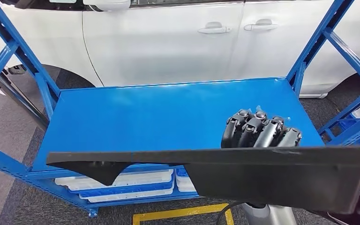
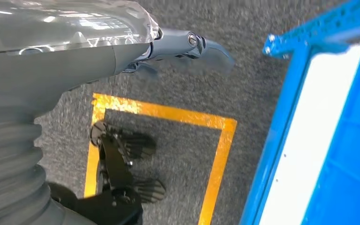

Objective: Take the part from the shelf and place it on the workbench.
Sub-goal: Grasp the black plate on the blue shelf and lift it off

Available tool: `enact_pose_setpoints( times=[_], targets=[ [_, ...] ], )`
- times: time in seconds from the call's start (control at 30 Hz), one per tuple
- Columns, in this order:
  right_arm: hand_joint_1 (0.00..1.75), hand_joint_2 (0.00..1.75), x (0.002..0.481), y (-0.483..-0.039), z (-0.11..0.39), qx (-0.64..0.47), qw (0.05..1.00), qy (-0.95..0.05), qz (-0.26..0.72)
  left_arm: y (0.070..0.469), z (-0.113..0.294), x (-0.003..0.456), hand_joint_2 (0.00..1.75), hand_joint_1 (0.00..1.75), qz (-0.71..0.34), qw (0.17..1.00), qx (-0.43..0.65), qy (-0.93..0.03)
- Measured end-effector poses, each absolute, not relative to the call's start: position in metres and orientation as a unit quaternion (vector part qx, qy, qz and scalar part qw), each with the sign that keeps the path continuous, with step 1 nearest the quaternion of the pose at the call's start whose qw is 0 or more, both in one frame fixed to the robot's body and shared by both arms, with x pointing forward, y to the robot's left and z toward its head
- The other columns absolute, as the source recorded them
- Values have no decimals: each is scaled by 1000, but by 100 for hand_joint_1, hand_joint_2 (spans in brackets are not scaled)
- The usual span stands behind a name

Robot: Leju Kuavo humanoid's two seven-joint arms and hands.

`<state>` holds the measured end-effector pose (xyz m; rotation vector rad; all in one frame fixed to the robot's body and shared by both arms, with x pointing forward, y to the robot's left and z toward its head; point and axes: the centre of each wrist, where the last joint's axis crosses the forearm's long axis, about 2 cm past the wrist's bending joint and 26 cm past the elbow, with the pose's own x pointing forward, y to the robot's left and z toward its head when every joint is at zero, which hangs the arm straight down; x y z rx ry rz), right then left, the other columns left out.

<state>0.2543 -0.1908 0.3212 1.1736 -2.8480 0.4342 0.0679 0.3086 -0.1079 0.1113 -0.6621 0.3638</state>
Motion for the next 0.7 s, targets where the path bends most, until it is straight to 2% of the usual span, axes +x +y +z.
enact_pose_setpoints(
  times=[0.7],
  targets=[
    [175, 175, 253, -187, 312, 342, 42, -929, 137, 309, -109, 60, 175, 0, 180, 933, 65, -304]
  ],
)
